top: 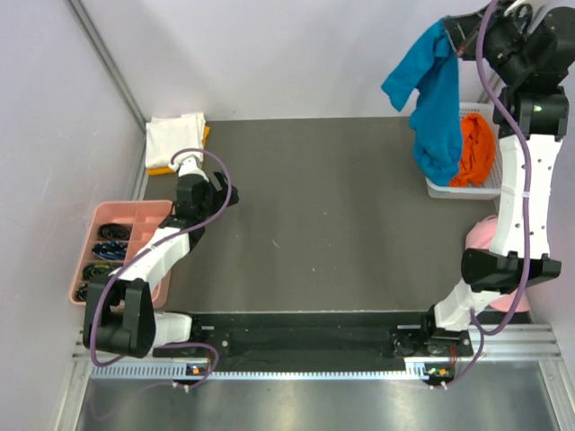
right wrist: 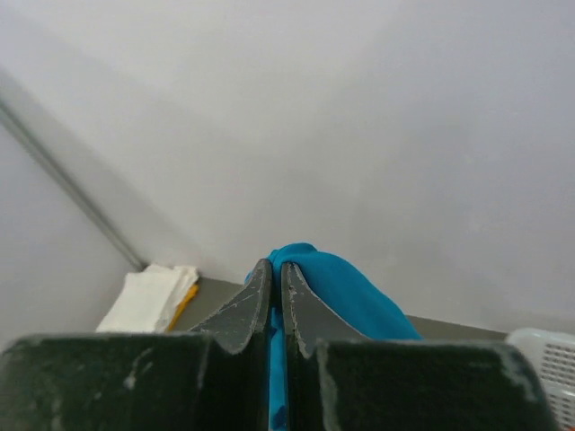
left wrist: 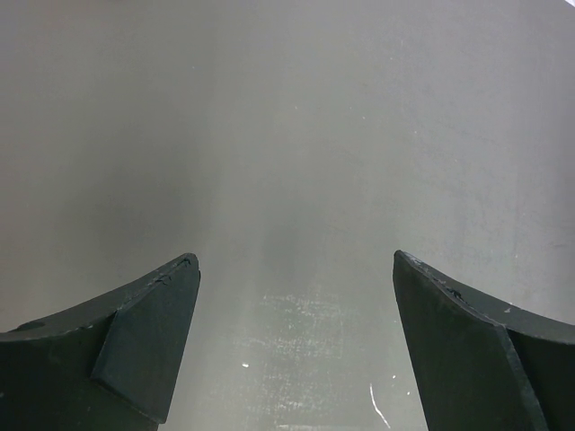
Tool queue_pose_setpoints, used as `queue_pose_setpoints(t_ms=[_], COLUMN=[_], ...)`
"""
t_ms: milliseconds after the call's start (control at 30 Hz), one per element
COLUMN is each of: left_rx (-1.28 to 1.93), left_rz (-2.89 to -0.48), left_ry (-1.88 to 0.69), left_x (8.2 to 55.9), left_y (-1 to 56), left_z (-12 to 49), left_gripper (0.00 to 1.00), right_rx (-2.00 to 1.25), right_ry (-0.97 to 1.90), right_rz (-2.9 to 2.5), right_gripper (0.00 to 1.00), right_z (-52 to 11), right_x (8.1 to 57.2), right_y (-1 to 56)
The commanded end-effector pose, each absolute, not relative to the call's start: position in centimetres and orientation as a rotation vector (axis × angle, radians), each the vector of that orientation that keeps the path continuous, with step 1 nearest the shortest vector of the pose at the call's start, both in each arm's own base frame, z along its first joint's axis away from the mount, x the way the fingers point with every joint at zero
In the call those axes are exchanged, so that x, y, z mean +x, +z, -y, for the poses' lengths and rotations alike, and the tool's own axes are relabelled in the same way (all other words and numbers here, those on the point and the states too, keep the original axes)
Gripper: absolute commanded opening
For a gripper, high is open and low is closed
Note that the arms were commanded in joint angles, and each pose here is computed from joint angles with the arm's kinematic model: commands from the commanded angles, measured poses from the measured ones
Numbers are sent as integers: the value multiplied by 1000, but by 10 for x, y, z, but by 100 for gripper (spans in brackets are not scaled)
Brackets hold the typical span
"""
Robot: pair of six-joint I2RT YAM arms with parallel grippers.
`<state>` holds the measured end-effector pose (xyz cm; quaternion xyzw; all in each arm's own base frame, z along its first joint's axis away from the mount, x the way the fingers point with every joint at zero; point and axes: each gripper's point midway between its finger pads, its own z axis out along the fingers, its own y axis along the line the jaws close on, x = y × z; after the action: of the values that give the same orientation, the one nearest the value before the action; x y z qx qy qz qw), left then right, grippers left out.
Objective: Fold and stack the t-shirts
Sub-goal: Grab crumpled tshirt from bin with the right arm, then move the tshirt to the center of the board
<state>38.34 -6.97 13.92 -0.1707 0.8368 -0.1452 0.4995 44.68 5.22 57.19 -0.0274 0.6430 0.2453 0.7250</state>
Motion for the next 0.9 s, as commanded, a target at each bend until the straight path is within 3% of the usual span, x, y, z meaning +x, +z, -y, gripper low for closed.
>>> queue_pose_setpoints(t_ms=[0,300,467,667,867], left_rx=[-398,-400,-401,-393,-389], left_rz=[-1973,-1963,-1959,-1961,-1971], left_ry=[-398,-410,-419,-418,-414], left_x=[388,382,381,377,375], left_y=[159,165,167,168,165], left_z=[76,76,77,76,76], left_gripper=[92,92,92,92,92], right_rx=[-240,-364,-432,-355,-178], right_ry=[704,931,1066,1092,898], right_rz=[-1192,-1065,-1094,-1301,-1670], right_gripper=[0,0,0,0,0], right_z=[-106,-161,-195,-212,-193], right_x=[380,319,301,336,382], right_y=[646,683,666,565,401])
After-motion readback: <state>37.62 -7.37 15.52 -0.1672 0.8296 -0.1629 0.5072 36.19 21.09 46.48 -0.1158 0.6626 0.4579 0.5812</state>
